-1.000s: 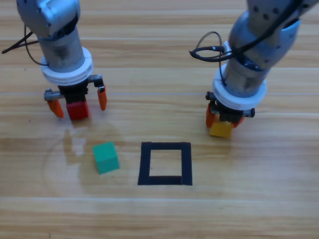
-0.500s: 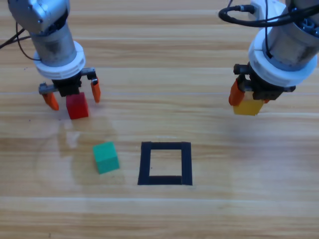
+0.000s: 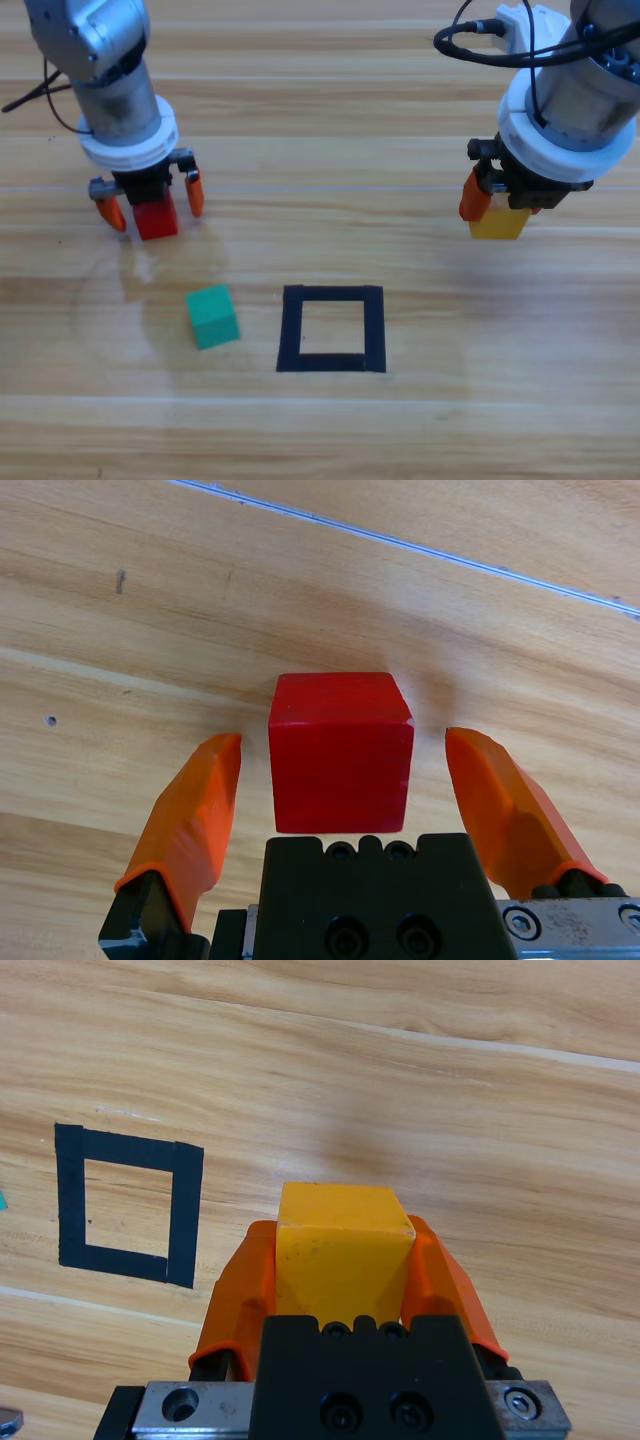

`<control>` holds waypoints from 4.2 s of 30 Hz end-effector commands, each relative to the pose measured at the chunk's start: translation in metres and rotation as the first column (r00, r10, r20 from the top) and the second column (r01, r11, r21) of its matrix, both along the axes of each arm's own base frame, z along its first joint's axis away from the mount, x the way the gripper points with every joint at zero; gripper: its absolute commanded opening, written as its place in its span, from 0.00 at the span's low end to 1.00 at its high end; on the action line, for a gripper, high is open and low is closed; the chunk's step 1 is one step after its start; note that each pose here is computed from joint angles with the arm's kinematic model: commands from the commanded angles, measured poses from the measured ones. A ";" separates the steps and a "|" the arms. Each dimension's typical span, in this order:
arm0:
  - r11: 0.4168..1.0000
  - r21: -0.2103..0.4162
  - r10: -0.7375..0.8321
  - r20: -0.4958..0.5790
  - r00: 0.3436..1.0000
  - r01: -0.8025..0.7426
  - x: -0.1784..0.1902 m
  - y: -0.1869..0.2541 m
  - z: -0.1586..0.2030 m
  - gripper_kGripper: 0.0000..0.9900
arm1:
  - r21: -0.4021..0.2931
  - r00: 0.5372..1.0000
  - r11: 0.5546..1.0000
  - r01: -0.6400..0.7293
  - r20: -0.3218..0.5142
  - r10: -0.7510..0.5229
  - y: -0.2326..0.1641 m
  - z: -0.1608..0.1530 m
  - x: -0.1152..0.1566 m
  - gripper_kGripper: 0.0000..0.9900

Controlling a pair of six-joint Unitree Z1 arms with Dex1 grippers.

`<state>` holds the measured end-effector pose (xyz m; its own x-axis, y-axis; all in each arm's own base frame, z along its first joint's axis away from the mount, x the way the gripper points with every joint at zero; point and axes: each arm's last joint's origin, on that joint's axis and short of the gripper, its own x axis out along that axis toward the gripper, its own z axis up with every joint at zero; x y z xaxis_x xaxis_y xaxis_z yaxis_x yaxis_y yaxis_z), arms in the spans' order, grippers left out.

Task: Stack the blocks in the rectangular block: red at the bottom, yellow in the middle, green on top

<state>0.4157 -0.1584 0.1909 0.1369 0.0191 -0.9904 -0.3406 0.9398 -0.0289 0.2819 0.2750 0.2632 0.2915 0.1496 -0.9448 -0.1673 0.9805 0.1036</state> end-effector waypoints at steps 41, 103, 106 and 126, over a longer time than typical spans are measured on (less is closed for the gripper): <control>0.889 -0.047 -0.452 0.071 0.889 0.456 -0.129 -0.184 0.079 0.23 | -0.034 0.997 0.998 -0.054 -0.057 0.052 0.004 -0.016 -0.010 0.16; 0.967 0.063 -0.245 -0.024 0.969 0.246 -0.154 -0.222 -0.018 0.23 | -0.041 0.996 0.997 -0.058 -0.068 0.056 0.006 -0.022 -0.007 0.16; 0.968 0.065 -0.243 -0.022 0.970 0.244 -0.154 -0.222 -0.018 0.23 | -0.042 0.996 0.997 -0.058 -0.069 0.055 0.007 -0.023 -0.007 0.16; 0.970 0.078 -0.228 -0.025 0.973 0.229 -0.147 -0.217 -0.024 0.23 | -0.043 0.996 0.997 -0.060 -0.068 0.056 0.008 -0.023 -0.006 0.16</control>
<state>0.2658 -0.3750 0.1959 0.1571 0.0131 -0.9875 -0.1019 0.9948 -0.0030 0.2799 0.2749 0.2605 0.2675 0.1610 -0.9500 -0.1985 0.9740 0.1092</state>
